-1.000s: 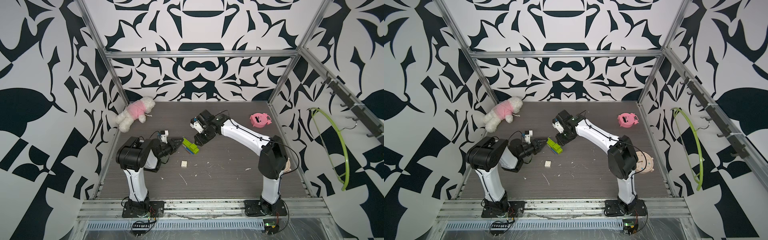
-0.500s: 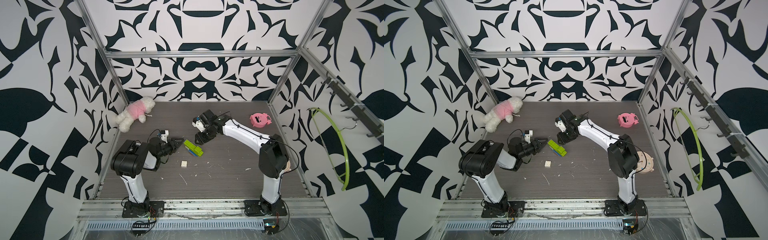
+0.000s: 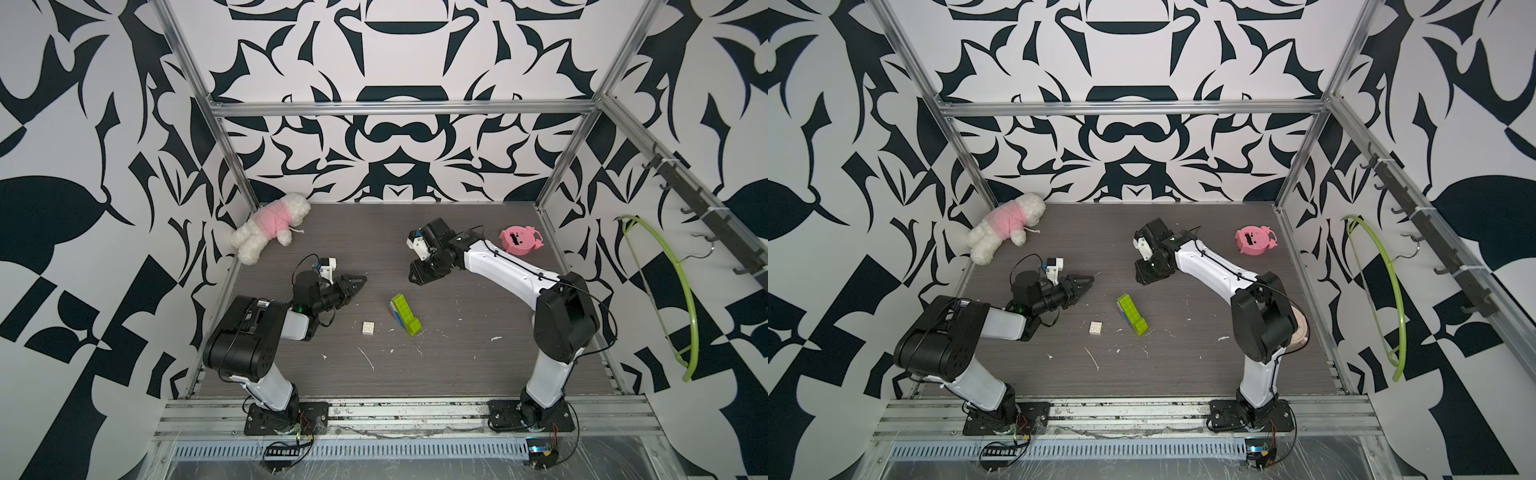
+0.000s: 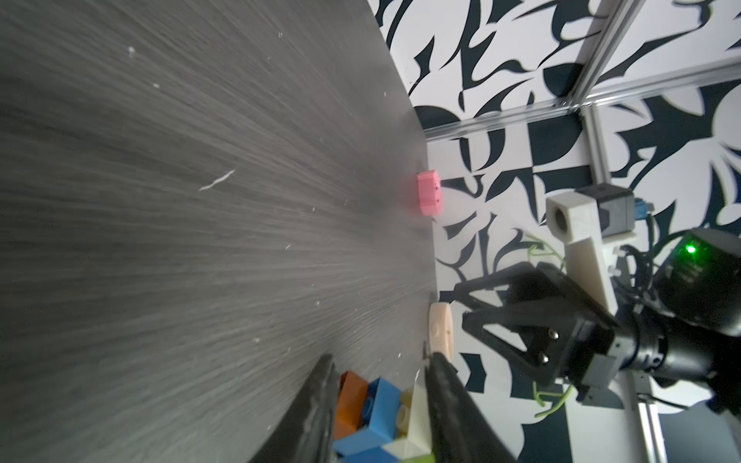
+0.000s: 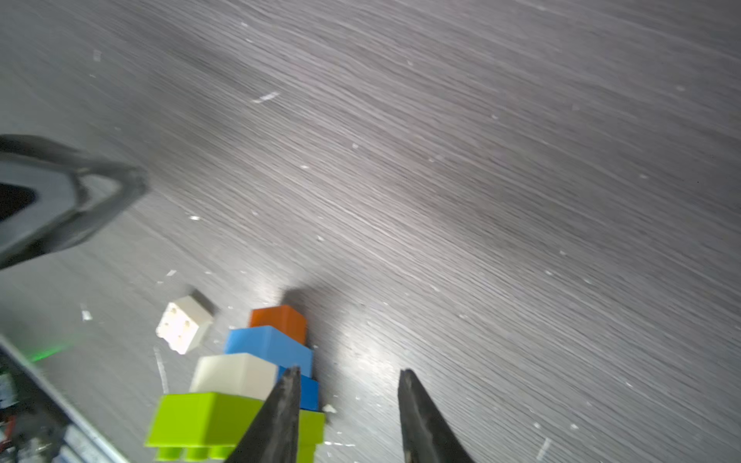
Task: Assemble a heart with lego
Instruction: Assemble the lego brick with the lego brick, then adjust the lego brick at the center of the board.
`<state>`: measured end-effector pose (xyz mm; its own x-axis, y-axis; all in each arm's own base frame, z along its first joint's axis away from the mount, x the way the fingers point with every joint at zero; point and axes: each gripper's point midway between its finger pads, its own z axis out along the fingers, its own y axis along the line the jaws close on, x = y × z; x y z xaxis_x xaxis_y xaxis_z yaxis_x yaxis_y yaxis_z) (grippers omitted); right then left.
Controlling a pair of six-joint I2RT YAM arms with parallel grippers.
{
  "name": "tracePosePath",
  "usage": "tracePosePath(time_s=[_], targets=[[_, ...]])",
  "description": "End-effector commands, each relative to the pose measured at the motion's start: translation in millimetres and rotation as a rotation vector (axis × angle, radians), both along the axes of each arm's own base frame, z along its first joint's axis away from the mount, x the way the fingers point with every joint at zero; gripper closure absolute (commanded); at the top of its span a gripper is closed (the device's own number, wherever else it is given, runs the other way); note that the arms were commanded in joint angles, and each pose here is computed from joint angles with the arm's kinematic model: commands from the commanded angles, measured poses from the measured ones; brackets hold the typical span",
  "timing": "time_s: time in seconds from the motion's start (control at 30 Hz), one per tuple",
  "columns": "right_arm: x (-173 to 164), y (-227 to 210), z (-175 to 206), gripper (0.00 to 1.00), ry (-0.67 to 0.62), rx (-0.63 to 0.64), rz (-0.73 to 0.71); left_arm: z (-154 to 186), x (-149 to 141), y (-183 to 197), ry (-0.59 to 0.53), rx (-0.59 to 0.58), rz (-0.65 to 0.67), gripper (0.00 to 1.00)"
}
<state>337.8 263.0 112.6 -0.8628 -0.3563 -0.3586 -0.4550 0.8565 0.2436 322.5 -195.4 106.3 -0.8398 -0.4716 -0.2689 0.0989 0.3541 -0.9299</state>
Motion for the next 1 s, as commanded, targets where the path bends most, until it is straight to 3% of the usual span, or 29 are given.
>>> tracePosePath(time_s=[0.0, 0.17, 0.43, 0.77, 0.97], targets=[[-16, -21, -20, 0.61, 0.035, -0.093, -0.006, -11, -38, -12, 0.072, 0.105, -0.111, 0.65], [-50, -31, -45, 0.63, 0.113, -0.073, -0.021, -2, -72, -22, 0.059, 0.346, -0.193, 0.67], [-95, -6, -53, 0.64, 0.117, 0.115, -0.099, -15, -62, -54, 0.118, 0.305, -0.271, 0.71], [-112, 60, -53, 0.62, 0.113, 0.275, -0.049, 2, -26, -101, 0.03, 0.293, -0.333, 0.69], [-113, 23, -30, 0.61, 0.059, 0.182, -0.055, 5, -17, -110, 0.024, 0.3, -0.366, 0.67]])
